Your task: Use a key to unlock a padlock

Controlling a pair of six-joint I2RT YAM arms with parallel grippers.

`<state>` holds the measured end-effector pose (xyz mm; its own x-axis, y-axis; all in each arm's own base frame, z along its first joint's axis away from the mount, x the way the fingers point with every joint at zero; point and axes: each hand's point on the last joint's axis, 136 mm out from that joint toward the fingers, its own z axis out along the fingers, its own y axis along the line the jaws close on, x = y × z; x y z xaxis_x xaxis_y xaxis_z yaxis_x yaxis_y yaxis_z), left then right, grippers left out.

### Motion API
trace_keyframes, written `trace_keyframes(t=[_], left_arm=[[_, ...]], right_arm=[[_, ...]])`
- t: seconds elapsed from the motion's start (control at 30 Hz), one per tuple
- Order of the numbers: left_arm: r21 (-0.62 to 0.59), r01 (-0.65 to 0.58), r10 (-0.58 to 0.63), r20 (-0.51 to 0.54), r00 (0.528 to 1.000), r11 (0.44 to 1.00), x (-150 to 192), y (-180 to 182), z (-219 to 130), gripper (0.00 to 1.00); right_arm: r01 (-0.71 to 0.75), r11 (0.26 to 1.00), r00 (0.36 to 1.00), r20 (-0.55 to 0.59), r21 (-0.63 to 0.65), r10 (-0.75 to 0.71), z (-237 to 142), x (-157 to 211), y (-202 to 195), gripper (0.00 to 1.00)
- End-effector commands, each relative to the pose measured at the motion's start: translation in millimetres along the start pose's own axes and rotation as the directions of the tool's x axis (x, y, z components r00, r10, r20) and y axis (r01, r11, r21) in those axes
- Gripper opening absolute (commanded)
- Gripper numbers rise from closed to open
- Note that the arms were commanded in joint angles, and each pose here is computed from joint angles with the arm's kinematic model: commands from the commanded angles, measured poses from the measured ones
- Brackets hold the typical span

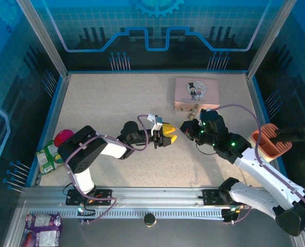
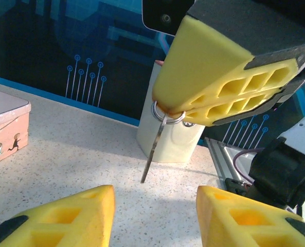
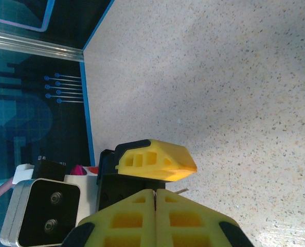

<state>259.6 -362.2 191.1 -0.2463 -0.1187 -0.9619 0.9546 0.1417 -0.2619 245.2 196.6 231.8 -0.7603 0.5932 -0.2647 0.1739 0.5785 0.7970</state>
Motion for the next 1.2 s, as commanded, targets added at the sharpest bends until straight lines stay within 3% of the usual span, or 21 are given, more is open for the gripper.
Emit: trace_keyframes(t=[0.0, 0.13, 0.63, 0.9, 1.17], left_arm=[[0.043, -0.086, 0.086, 0.015, 0.996, 0.995, -1.2, -7.9, 2.4, 0.45], [0.077, -0.124, 0.124, 0.001, 0.992, 0.989, 3.5, -12.3, 2.7, 0.36], [0.047, -0.139, 0.138, 0.019, 0.99, 0.989, -4.5, -6.7, -2.8, 0.25], [0.019, -0.139, 0.138, 0.03, 0.99, 0.99, -11.2, 0.0, -9.9, 0.23], [-0.019, -0.158, 0.159, 0.033, 0.987, 0.987, -12.6, 7.8, -13.6, 0.36]], right_arm=[[0.006, 0.999, 1.0, -0.017, -0.045, -0.006, 1.6, 4.6, 9.0, 0.0], [0.023, 0.998, 0.999, -0.032, -0.063, -0.025, 4.4, 7.6, 15.8, 0.0], [0.021, 0.998, 0.999, -0.024, -0.057, -0.023, 7.6, 9.4, 9.8, 0.0], [0.017, 0.998, 1.0, -0.023, -0.065, -0.019, 8.7, 10.4, 9.3, 0.0], [0.046, 0.995, 0.999, -0.016, -0.083, -0.047, 3.0, 8.2, 19.3, 0.0]])
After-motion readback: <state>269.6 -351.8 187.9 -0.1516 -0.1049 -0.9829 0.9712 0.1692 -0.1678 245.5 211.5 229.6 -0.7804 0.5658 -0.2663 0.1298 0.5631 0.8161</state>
